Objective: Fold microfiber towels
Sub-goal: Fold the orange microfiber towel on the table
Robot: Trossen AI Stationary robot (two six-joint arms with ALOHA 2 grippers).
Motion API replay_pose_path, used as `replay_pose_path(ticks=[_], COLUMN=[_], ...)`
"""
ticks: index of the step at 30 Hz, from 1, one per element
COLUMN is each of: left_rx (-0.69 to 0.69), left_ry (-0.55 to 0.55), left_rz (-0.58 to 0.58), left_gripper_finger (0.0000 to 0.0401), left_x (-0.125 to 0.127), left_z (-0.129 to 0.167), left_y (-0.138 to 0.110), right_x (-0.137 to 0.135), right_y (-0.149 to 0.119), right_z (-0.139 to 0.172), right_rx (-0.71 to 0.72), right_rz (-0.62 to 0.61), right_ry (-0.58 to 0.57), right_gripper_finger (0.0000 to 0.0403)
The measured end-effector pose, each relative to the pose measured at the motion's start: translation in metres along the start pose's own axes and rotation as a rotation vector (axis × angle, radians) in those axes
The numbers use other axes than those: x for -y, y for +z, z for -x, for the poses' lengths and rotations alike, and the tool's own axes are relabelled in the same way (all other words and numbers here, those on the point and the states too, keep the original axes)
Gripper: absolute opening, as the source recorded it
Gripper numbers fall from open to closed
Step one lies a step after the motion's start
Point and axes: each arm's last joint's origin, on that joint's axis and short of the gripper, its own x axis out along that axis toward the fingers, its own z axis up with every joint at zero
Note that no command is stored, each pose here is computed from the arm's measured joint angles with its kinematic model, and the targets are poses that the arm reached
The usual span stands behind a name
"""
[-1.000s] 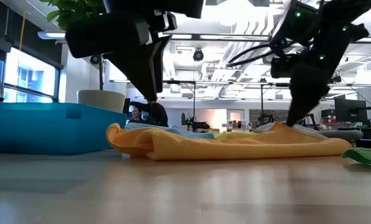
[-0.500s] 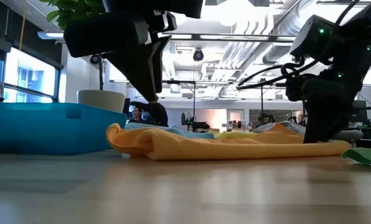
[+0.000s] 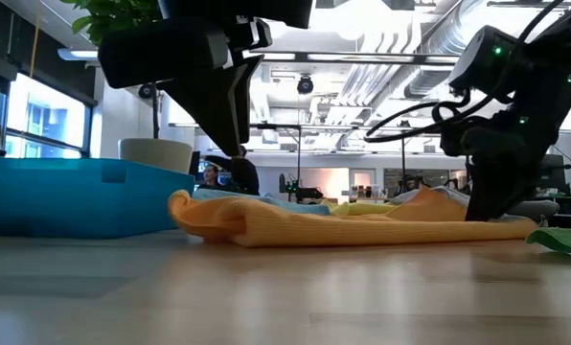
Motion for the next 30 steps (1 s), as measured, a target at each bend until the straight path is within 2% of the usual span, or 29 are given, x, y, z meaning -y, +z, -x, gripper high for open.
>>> replay_pose_path(ticks=[2, 7, 10, 14, 22, 30], left_rx=[0.000, 0.000, -0.016, -0.026, -0.010, -0.004], left_ry=[0.000, -0.015, -0.052, -0.075, -0.080, -0.079], left_rz=[0.010, 0.046, 0.058, 0.076, 0.065, 0.073], left_gripper_finger=[0.0131, 0.0131, 0.0131, 0.0131, 0.0131, 0.0131], left_x=[0.000, 0.005, 0.009, 0.016, 0.028, 0.032], left_z=[0.000, 0.003, 0.006, 0.010, 0.019, 0.021], left_y=[0.000, -0.002, -0.004, -0.007, -0.012, -0.013], right_x=[0.000, -0.003, -0.013, -0.026, -0.046, -0.066], right_y=[0.001, 0.003, 0.015, 0.032, 0.070, 0.108], right_z=[0.000, 0.001, 0.008, 0.024, 0.079, 0.150], right_rx=[0.007, 0.001, 0.009, -0.013, -0.019, 0.059], right_rz=[0.007, 0.008, 0.041, 0.120, 0.228, 0.259], right_ry=[0.002, 0.013, 0.037, 0.000, -0.200, -0.225], right_gripper_finger=[0.0008, 0.0004, 0.0003, 0.0001, 0.0001, 0.0000])
